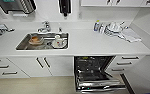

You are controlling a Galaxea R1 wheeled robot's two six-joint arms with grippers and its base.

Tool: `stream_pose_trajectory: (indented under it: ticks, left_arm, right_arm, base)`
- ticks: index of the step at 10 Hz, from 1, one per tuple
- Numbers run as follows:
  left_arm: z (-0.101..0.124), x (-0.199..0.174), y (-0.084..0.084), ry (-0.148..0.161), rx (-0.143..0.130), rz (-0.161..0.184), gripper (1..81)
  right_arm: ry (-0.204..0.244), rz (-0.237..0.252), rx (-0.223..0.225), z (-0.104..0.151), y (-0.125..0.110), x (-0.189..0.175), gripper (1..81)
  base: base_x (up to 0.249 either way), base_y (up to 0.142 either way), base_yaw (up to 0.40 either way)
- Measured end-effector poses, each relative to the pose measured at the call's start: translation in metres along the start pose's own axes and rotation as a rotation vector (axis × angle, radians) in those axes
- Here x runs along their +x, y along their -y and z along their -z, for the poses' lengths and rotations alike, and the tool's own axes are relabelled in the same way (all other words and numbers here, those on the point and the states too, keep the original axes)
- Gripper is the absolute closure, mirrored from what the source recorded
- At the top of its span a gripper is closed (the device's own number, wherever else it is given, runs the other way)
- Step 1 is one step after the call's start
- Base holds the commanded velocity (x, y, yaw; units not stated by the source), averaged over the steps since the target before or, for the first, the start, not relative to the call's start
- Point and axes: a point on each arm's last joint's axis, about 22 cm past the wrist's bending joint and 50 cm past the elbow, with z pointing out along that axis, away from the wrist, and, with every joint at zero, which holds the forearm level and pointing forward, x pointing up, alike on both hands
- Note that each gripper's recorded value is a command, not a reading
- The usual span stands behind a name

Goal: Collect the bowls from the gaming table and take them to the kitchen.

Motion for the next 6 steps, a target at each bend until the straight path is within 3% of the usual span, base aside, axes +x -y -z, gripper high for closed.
stream_pose_trajectory:
  ticks: [1,3,5,6]
  left_arm:
    - [-0.004,-0.042,0.013,0.008,0.016,0.034,1.0]
    - [-0.007,-0.105,0.049,-0.001,0.080,0.072,1.0]
    - [-0.012,-0.135,0.077,-0.045,0.134,0.071,1.0]
    - [-0.019,-0.150,0.083,-0.060,0.146,0.070,1.0]
  right_arm:
    - [0.002,0.014,0.035,-0.006,0.026,0.019,81.1]
    - [-0.026,0.041,0.066,-0.003,0.063,0.075,81.1]
    - [-0.031,0.062,0.084,-0.006,0.093,0.114,81.1]
    - [-0.034,0.075,0.095,-0.010,0.112,0.136,81.1]
  base:
    - [0.000,0.000,0.000]
    - [0.000,0.000,0.000]
    - [0.000,0.000,0.000]
    - [0.000,0.000,0.000]
